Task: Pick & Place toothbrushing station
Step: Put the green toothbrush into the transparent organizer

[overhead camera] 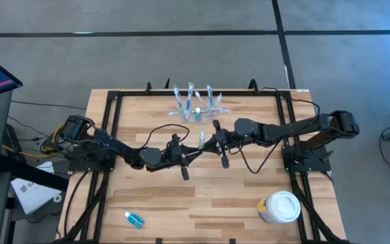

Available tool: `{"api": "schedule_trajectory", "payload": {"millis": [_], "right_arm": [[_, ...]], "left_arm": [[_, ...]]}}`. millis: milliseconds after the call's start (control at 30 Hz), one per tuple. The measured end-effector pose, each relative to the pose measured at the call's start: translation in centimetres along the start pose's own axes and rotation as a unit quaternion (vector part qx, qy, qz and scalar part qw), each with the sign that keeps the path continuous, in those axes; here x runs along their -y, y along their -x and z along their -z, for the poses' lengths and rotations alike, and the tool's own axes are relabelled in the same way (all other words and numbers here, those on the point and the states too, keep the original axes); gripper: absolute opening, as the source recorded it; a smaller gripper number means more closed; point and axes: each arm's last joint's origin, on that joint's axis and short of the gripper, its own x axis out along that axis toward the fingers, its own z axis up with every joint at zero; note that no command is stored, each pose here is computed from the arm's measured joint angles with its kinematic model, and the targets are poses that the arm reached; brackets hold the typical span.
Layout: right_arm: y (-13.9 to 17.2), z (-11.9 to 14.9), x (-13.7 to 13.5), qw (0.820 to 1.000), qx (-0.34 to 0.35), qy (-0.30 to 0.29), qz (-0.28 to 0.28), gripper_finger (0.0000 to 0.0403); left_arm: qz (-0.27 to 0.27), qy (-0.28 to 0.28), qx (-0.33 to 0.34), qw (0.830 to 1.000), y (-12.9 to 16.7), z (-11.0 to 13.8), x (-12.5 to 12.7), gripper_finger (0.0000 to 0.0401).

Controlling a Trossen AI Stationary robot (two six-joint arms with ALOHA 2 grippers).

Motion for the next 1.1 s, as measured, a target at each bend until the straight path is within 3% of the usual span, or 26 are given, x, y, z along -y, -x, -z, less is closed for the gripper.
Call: {"api": "schedule_trajectory", "payload": {"millis": [267,567,867,1100], "right_arm": [[0.1,0.2,0.3,1.000,-0.014,-0.004,0.004,0.0012],[0.1,0.2,0.5,1.000,-0.011,-0.004,0.007,0.0012],[0.2,0.1,0.9,1.000,-0.007,-0.004,0.014,0.0012],[0.2,0.2,1.3,1.000,-0.010,-0.006,0.021,0.0012]], "left_arm": [[0.002,-0.010,0.003,1.000,0.9,-0.7,-0.5,0.0077],[0.004,-0.006,0.059,0.998,3.6,-4.3,-2.2,0.0079],[0.076,-0.028,0.062,0.995,2.4,-4.7,-3.5,0.0079],[0.087,-0.068,0.089,0.990,1.9,-6.1,-3.1,0.0081]]}}
